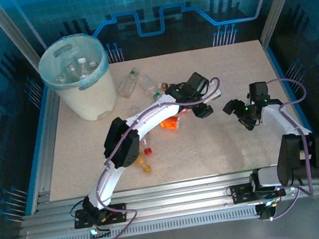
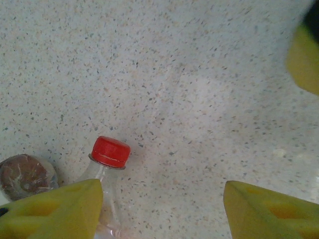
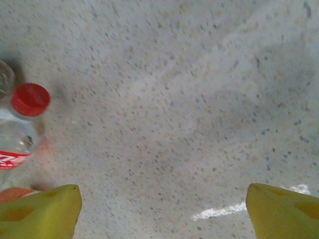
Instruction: Put the plastic bottles in the bin
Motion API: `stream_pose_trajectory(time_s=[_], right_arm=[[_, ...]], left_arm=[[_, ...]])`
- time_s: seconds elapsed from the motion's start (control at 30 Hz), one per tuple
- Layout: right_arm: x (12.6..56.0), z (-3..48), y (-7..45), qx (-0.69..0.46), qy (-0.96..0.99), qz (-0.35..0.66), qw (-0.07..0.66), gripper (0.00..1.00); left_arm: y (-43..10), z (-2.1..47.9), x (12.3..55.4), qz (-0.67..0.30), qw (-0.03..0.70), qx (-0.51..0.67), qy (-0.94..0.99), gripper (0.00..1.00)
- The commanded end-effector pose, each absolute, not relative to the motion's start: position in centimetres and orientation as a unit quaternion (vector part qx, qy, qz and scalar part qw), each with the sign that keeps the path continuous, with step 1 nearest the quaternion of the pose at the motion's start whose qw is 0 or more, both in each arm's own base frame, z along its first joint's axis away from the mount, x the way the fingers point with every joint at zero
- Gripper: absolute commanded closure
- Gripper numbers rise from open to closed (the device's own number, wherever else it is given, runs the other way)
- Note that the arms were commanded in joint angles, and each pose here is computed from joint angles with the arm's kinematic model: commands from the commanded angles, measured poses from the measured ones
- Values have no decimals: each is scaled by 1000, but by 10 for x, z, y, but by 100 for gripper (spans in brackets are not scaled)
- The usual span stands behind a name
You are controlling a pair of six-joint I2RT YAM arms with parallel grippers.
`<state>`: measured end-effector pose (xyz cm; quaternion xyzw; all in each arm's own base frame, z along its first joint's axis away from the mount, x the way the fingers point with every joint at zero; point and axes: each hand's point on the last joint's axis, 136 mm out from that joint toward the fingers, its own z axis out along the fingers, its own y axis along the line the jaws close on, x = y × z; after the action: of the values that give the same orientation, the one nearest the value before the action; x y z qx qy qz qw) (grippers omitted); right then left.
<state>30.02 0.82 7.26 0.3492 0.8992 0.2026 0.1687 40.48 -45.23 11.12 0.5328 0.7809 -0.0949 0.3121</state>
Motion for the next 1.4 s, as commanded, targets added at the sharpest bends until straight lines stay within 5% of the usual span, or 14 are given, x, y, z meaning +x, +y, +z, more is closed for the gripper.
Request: stream_pose_trajectory(time_s=[0.0, 0.87, 1.37], right_arm=[[301, 76, 12, 337, 897, 222, 179, 13], [312, 65, 11, 312, 908, 218, 173, 15], [319, 69, 10, 307, 908, 220, 179, 14]], left_arm=[[-452, 102, 420, -60, 323, 534, 779, 34], [-443, 57, 455, 19, 290, 573, 766, 36], [-445, 68, 459, -1, 302, 558, 773, 78]])
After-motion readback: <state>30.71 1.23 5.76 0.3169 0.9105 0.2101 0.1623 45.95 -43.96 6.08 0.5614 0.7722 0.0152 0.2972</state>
